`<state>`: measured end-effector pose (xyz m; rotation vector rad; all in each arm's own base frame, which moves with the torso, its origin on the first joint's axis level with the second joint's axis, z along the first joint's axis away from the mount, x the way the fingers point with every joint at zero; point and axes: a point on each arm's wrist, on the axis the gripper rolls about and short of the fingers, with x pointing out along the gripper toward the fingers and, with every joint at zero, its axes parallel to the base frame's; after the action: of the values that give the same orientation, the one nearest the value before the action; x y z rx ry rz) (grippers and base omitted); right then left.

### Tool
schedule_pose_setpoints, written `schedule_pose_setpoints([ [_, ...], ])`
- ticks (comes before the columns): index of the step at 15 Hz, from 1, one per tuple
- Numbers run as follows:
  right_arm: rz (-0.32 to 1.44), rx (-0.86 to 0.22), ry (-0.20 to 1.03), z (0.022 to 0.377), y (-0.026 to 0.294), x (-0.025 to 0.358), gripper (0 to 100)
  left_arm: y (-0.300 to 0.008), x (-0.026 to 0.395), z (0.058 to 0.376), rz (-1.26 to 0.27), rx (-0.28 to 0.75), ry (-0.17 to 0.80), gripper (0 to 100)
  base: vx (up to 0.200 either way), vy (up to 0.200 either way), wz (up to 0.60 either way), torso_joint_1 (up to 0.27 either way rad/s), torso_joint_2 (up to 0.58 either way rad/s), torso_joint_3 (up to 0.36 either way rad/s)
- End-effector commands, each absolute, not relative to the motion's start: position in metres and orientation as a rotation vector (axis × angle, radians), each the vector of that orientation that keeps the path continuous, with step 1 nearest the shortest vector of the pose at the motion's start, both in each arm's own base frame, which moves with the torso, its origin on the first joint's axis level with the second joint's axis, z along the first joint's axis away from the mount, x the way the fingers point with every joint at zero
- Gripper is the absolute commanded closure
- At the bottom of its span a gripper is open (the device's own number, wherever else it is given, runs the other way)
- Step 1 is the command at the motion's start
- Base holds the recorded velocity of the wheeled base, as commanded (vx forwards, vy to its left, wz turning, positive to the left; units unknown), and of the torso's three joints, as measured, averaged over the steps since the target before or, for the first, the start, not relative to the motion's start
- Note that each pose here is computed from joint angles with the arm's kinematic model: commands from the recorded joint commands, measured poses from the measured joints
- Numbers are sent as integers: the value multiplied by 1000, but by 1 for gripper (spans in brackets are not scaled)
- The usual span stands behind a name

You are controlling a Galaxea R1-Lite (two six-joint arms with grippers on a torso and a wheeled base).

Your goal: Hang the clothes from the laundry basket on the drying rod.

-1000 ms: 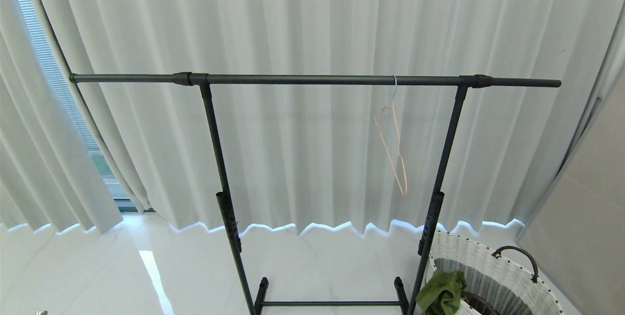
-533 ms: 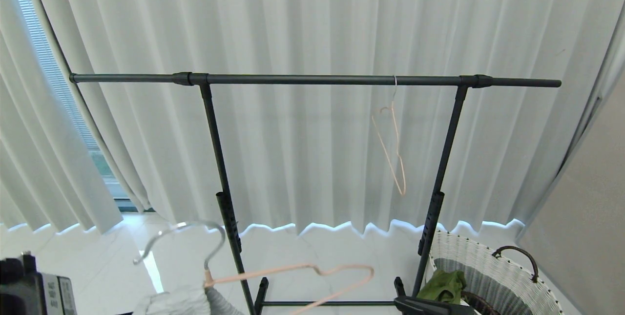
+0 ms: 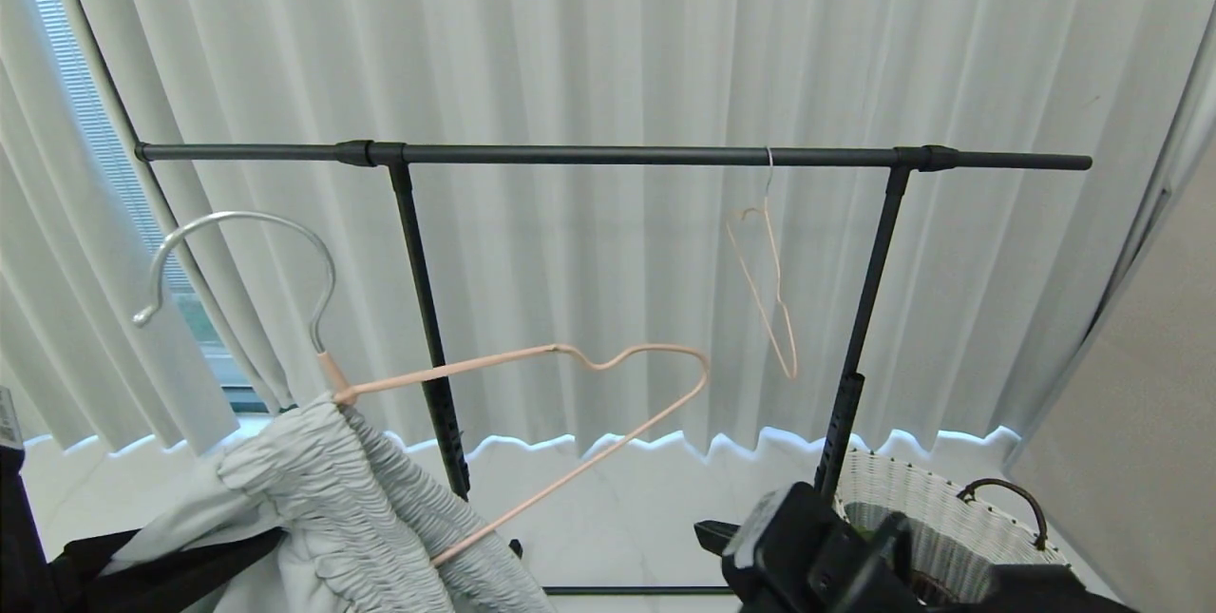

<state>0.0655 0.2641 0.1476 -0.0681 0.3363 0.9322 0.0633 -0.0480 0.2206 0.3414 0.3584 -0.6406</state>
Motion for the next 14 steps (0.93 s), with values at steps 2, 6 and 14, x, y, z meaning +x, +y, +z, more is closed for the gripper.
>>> schedule_pose_setpoints([
  [2,884,-101,405,118,300,82,0,-48,63,226,-642,332,334,100,0,0,0,0,0,0],
  [6,865,-88,430,108,316,90,0,-49,64,228,-648,327,314,100,0,0,0,0,0,0],
  [14,804,-118,480,90,305,93,100,-51,67,231,-644,313,275,100,0,0,0,0,0,0],
])
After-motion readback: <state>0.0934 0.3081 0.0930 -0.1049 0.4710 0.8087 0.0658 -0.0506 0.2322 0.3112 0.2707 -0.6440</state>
